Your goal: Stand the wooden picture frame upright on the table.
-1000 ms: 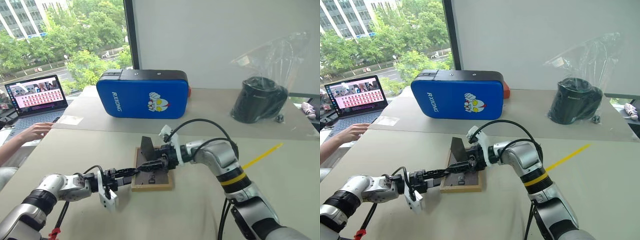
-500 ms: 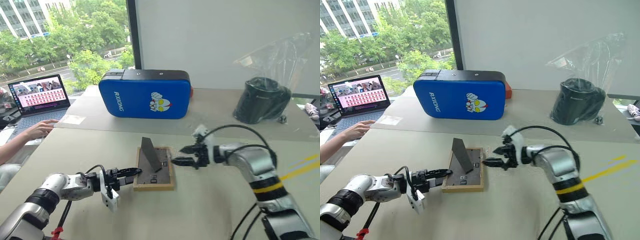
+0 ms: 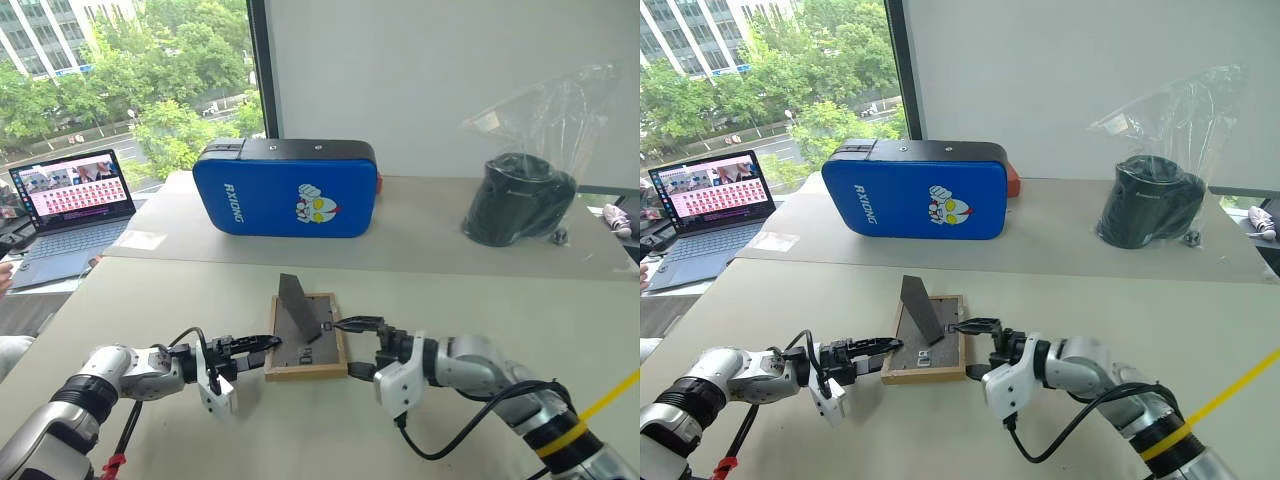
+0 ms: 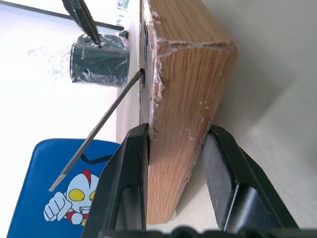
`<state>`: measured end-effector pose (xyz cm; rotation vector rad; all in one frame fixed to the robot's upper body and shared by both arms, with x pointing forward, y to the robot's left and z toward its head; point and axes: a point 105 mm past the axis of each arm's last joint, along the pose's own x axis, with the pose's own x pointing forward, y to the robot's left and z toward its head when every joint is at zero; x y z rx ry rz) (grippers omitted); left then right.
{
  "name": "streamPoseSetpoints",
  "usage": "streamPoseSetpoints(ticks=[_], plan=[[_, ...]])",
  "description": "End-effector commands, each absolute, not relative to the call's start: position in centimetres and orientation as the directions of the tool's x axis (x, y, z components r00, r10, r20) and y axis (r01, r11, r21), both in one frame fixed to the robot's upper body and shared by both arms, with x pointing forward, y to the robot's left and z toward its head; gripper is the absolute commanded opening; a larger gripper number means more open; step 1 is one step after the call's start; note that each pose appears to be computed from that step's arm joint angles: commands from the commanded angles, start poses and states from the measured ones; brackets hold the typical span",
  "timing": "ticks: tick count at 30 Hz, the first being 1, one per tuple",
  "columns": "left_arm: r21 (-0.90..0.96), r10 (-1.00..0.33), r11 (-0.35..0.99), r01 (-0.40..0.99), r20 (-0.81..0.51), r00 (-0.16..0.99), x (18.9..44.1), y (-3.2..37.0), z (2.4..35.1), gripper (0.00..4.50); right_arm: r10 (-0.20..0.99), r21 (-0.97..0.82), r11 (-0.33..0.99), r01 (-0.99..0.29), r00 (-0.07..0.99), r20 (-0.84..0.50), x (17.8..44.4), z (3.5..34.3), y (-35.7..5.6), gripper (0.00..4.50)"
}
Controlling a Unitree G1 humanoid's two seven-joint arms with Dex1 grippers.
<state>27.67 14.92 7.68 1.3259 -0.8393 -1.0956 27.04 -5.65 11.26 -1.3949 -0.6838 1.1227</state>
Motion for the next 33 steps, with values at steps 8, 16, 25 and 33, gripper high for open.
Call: streamPoseSetpoints(ticks=[8,16,25,33], plan=[[0.97,-0.955,-0.119,0.211,-0.17,0.243,26.1,14.2,5.7,1.23,0.932,-0.98,-0.151,-0.128,0.313,-0.185,26.1,11.1,-4.8,3.38],[0.971,-0.952,-0.081,0.224,-0.142,0.272,26.5,14.2,5.8,1.23,0.941,-0.984,-0.104,-0.145,0.307,-0.144,25.8,11.9,-4.3,1.25],[0.947,-0.826,0.259,0.187,0.117,0.552,29.7,17.0,10.2,3.46,0.914,-0.966,0.078,-0.245,0.404,-0.029,27.5,15.8,-5.2,1.24],[0.745,-0.444,0.639,0.191,0.154,0.882,29.1,22.1,9.1,3.46,0.862,-0.742,0.332,-0.582,0.506,-0.011,30.2,23.2,-8.6,1.24]])
